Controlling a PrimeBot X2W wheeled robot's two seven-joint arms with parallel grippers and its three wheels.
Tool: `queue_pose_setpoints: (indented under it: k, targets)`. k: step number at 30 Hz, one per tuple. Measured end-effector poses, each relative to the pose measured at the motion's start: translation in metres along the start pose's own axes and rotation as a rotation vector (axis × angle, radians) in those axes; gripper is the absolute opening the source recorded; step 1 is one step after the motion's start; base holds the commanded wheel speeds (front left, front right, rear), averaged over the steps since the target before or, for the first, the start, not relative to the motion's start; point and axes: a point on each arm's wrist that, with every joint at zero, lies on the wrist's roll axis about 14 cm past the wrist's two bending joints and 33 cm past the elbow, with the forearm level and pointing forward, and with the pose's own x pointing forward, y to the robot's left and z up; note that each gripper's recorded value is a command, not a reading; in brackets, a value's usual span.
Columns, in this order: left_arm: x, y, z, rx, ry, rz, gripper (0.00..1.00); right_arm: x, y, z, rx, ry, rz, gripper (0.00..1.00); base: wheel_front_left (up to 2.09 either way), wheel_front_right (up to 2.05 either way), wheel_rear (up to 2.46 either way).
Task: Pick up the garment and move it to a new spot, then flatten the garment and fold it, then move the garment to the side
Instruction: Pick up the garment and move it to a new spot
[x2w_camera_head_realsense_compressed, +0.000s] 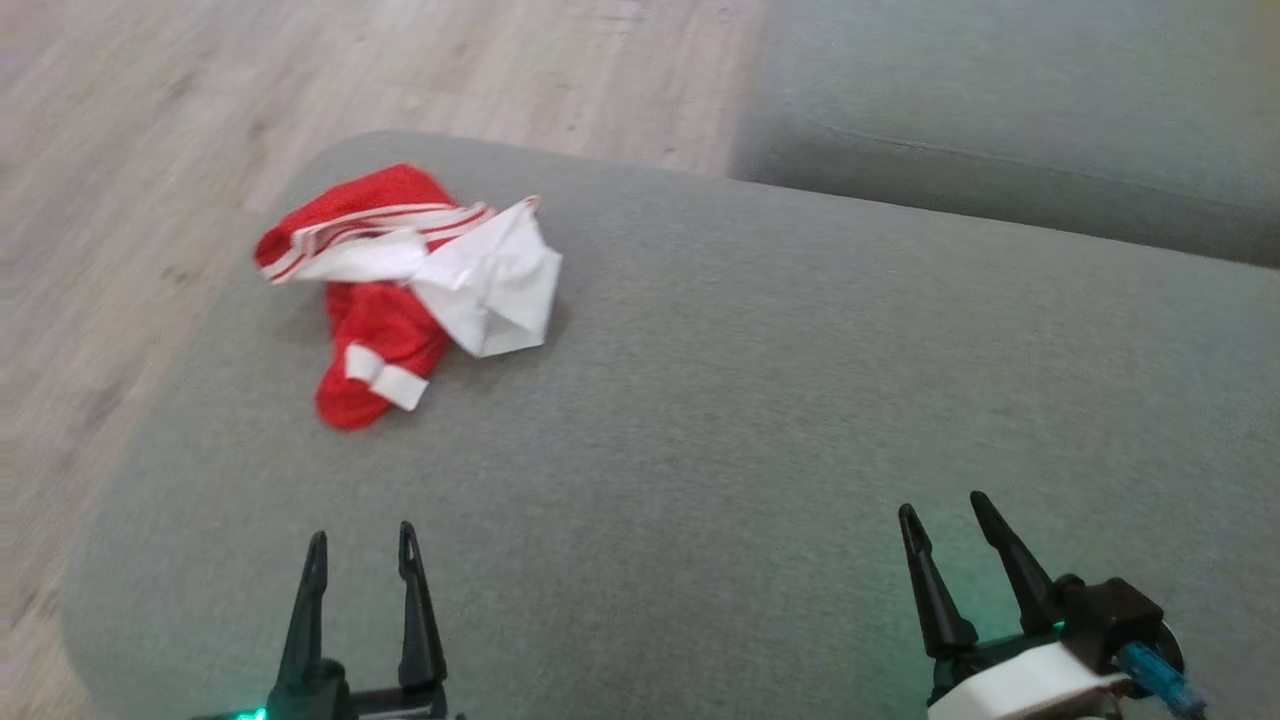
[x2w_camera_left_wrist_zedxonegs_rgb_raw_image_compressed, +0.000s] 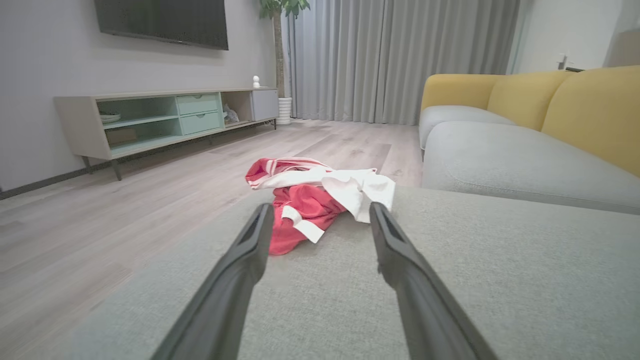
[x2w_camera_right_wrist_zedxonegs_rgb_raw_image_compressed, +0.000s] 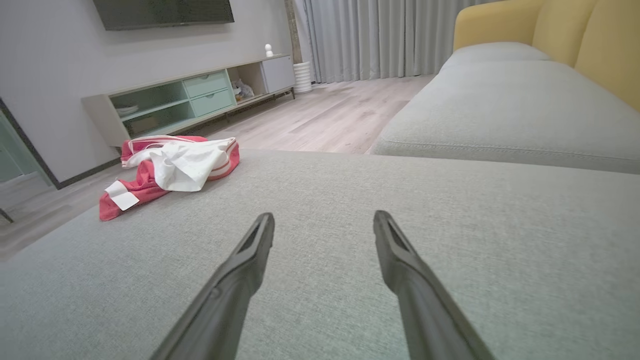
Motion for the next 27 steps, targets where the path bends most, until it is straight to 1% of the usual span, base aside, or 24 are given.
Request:
queue_pose_setpoints:
  k: [7, 11, 14, 17, 22, 24, 25, 27]
  targets:
    - [-0.014, 0.029, 0.001, 0.003, -0.001, 0.102, 1.00, 0.013, 0.020, -0.004, -0.014, 0.019, 0.082, 1.00, 0.00, 0.00, 0.00]
    - [-0.011, 0.042, 0.006, 0.017, -0.012, 0.157, 1.00, 0.013, 0.015, -0.011, -0.035, 0.043, 0.091, 1.00, 0.00, 0.00, 0.00]
    - [0.000, 0.051, 0.015, 0.035, -0.033, 0.185, 1.00, 0.013, 0.002, -0.017, -0.063, 0.067, 0.090, 1.00, 0.00, 0.00, 0.00]
    - [0.028, 0.052, 0.038, 0.068, -0.106, 0.182, 1.00, 0.016, -0.016, -0.023, -0.088, 0.089, 0.083, 1.00, 0.00, 0.00, 0.00]
    - [0.101, 0.032, 0.076, 0.129, -0.226, 0.061, 1.00, 0.038, -0.045, -0.024, -0.148, 0.088, 0.097, 1.00, 0.00, 0.00, 0.00]
    - [0.136, 0.022, 0.077, 0.156, -0.222, 0.008, 1.00, 0.050, -0.060, -0.025, -0.176, 0.085, 0.098, 1.00, 0.00, 0.00, 0.00]
    - [0.136, 0.022, 0.077, 0.156, -0.222, 0.008, 1.00, 0.050, -0.060, -0.025, -0.176, 0.085, 0.098, 1.00, 0.00, 0.00, 0.00]
    - [0.173, 0.012, 0.072, 0.178, -0.173, -0.033, 1.00, 0.056, -0.074, -0.032, -0.192, 0.103, 0.095, 1.00, 0.00, 0.00, 0.00]
